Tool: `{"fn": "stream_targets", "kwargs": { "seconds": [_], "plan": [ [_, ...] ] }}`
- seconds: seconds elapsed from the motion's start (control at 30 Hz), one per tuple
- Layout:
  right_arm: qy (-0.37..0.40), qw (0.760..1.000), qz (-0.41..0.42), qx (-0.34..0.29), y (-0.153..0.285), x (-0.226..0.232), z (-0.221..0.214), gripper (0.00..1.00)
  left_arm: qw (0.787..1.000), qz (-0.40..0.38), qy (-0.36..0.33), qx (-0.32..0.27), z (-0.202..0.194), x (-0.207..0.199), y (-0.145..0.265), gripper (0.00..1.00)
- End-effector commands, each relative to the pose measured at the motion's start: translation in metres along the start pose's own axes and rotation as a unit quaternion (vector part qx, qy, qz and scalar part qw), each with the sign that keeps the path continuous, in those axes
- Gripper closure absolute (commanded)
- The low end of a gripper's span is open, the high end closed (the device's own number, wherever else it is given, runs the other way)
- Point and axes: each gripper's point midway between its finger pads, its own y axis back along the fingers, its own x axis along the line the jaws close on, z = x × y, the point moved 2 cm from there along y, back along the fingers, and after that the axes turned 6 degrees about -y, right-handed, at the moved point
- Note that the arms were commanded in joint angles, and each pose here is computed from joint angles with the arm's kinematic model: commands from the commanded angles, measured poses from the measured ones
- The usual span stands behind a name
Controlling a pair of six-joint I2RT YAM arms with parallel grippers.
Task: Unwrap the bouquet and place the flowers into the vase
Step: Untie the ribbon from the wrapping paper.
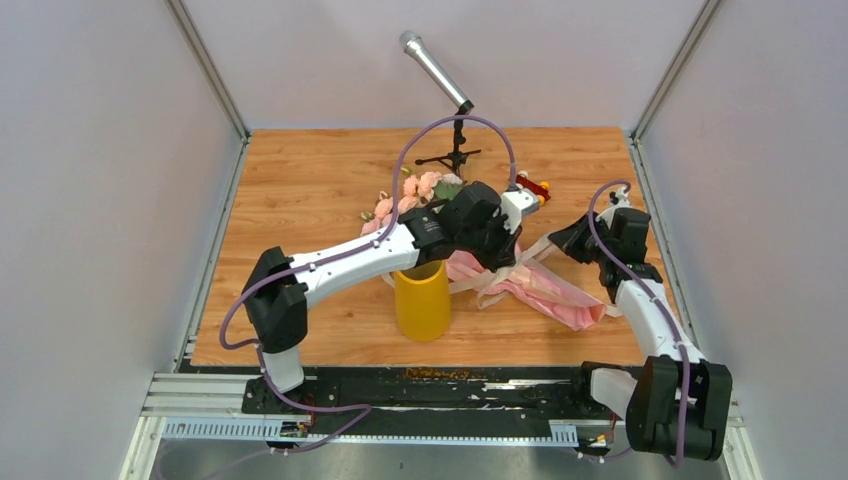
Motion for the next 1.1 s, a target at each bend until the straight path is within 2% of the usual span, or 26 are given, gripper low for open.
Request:
{"fn": "stream_targets", "kwargs": {
  "seconds": [0.0, 0.23, 0.53, 0.77, 0.9, 0.93, 1.0, 1.03, 1.07],
  "plan": [
    [0.002, 0.999, -0.017, -0.042, -0.001, -0.005, 0.04, 1.0, 0.996, -0.047, -0.061, -0.047, 0.028, -0.019, 0.036, 1.0],
    [-0.037, 0.997, -0.055, -0.05, -0.022, -0.034, 0.069, 1.0, 0.988, -0.1, -0.109, -0.05, 0.019, -0.036, 0.054, 1.0],
    [-0.069, 0.994, -0.078, -0.037, -0.051, -0.065, 0.099, 0.97, 0.979, -0.145, -0.144, -0.02, -0.003, -0.049, 0.064, 1.0],
    [-0.058, 0.993, -0.09, -0.045, -0.051, -0.068, 0.122, 0.88, 0.969, -0.166, -0.183, 0.008, -0.016, -0.066, 0.072, 1.0],
    [-0.043, 0.993, -0.091, -0.056, -0.037, -0.059, 0.129, 0.73, 0.966, -0.172, -0.194, 0.01, -0.017, -0.074, 0.083, 1.0],
    [-0.04, 0.993, -0.091, -0.057, -0.032, -0.056, 0.129, 0.67, 0.965, -0.173, -0.196, 0.009, -0.016, -0.075, 0.087, 0.97],
    [-0.031, 0.995, -0.08, -0.059, -0.021, -0.045, 0.128, 0.54, 0.964, -0.176, -0.2, 0.004, -0.015, -0.079, 0.093, 0.84],
    [-0.029, 0.995, -0.073, -0.056, -0.016, -0.04, 0.125, 0.49, 0.964, -0.176, -0.199, -0.001, -0.012, -0.081, 0.098, 0.69],
    [-0.028, 0.996, -0.065, -0.051, -0.012, -0.035, 0.119, 0.46, 0.965, -0.176, -0.195, -0.005, -0.01, -0.082, 0.099, 0.63]
  ]
}}
